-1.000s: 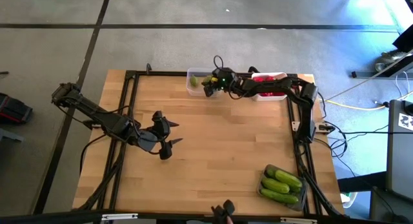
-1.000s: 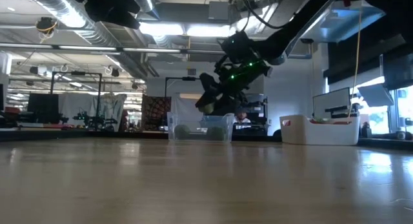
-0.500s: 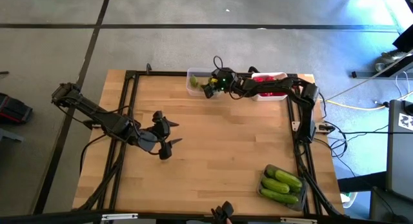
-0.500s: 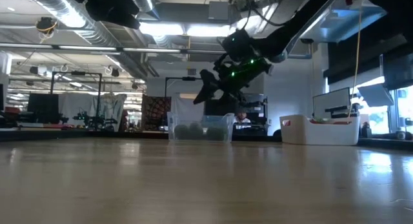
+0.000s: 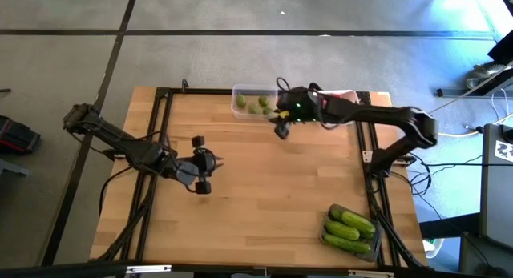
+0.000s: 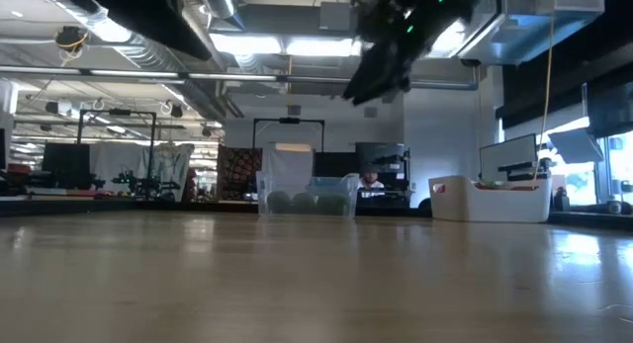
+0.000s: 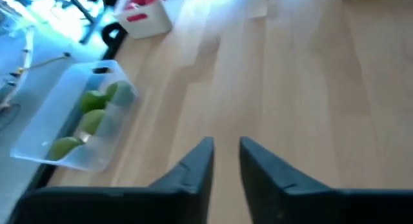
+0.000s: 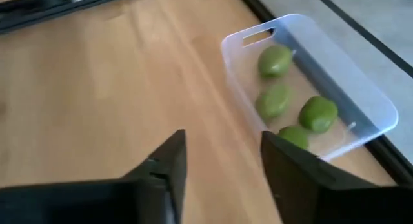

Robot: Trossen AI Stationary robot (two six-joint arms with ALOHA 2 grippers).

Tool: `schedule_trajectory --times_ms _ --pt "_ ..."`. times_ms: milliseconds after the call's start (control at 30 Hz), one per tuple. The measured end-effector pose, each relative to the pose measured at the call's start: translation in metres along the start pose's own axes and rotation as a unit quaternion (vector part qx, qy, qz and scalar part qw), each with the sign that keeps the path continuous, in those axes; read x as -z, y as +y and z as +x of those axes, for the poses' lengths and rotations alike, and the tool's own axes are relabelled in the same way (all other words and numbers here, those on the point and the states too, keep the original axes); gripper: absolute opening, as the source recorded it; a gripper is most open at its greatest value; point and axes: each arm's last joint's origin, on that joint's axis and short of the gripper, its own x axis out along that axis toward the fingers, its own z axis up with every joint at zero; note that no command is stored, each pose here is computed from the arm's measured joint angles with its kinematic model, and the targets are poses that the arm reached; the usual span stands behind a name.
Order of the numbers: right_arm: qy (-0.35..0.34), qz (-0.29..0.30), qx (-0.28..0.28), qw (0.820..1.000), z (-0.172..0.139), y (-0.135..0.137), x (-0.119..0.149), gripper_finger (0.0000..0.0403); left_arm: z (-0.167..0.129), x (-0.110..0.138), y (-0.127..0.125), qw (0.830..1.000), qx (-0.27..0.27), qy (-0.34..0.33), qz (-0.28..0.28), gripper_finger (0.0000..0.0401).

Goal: Sort produce into baskets
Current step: Return to Home Position

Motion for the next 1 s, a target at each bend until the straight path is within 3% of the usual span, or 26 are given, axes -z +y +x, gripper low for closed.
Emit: schedule_trajectory --times_ms 167,467,667,1000 --pt "-0.001 -0.039 -0.032 0.999 -0.029 0.027 0.01 0.0089 0.012 0.005 0.005 0.999 0.037 -0.006 0.0 0.0007" --pt "-0.03 -0.078 -0.086 0.993 -0.053 0.054 0.056 0.0013 0.019 0.017 0.038 0.995 0.078 -0.058 -0.038 0.0003" --pt "-0.08 -0.066 -0.112 0.988 -0.068 0.054 0.083 0.0003 0.005 0.035 0.057 0.988 0.089 -0.108 -0.069 0.0006" --pt "-0.196 -0.047 -0.16 0.966 -0.096 0.05 0.104 0.0007 -0.023 0.075 0.067 0.967 0.095 -0.21 -0.111 0.001"
